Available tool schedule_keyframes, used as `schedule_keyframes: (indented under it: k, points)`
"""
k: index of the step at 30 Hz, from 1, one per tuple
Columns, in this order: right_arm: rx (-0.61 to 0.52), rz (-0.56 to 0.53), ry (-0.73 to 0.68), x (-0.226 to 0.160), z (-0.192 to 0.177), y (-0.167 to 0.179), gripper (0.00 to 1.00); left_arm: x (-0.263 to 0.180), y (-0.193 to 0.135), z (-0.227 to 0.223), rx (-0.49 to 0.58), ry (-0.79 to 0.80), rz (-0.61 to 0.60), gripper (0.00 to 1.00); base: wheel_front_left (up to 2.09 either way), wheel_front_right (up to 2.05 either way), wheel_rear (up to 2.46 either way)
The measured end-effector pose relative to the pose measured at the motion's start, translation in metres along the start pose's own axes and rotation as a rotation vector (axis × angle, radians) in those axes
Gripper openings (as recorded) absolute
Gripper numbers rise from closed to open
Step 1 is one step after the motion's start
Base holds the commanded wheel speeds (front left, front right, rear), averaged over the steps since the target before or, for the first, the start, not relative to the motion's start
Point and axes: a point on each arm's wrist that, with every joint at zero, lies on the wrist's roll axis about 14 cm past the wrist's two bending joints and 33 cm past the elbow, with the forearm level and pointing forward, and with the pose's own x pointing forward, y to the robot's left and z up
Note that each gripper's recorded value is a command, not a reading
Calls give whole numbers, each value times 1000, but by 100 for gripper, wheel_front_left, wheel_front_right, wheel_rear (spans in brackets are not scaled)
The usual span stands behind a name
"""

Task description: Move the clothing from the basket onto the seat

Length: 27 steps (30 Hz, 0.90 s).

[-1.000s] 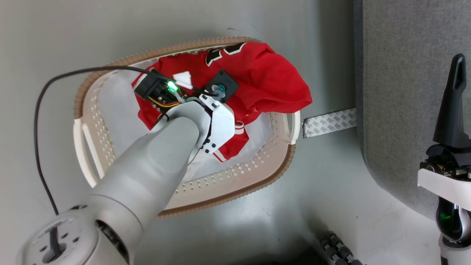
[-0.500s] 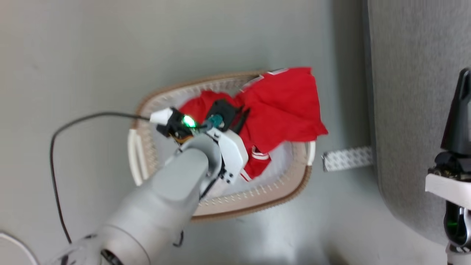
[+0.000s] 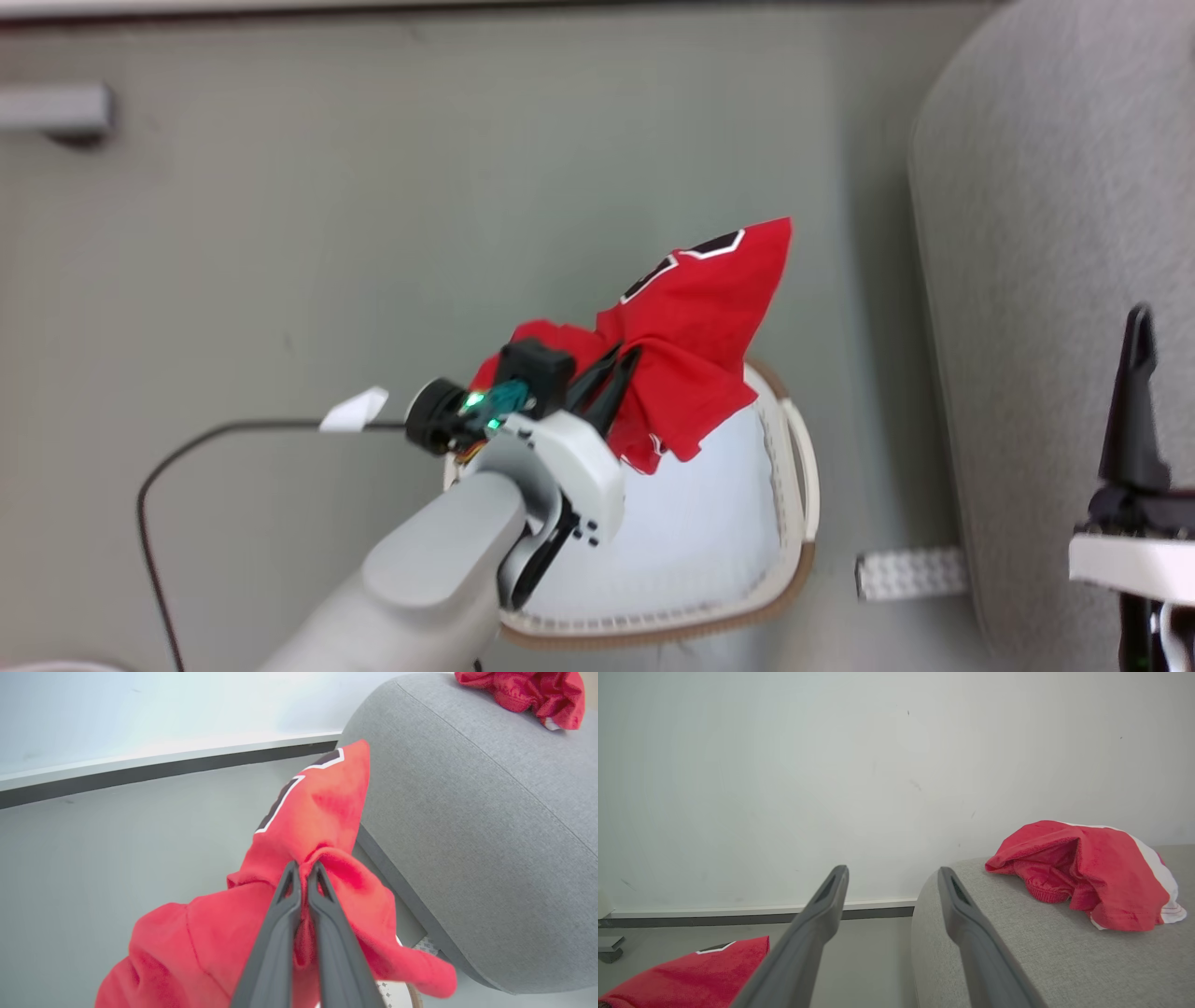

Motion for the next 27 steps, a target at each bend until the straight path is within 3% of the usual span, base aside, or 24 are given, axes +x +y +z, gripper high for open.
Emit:
schedule_keyframes:
  k: [13, 27]
  points:
    - [15, 9, -42, -65, 39, 1, 100, -91, -11, 127, 115, -303, 123, 0, 0, 0, 0]
    - [17, 128, -50, -114, 47, 37, 100, -177, -34, 221, 210, -534, 211, 0, 0, 0, 0]
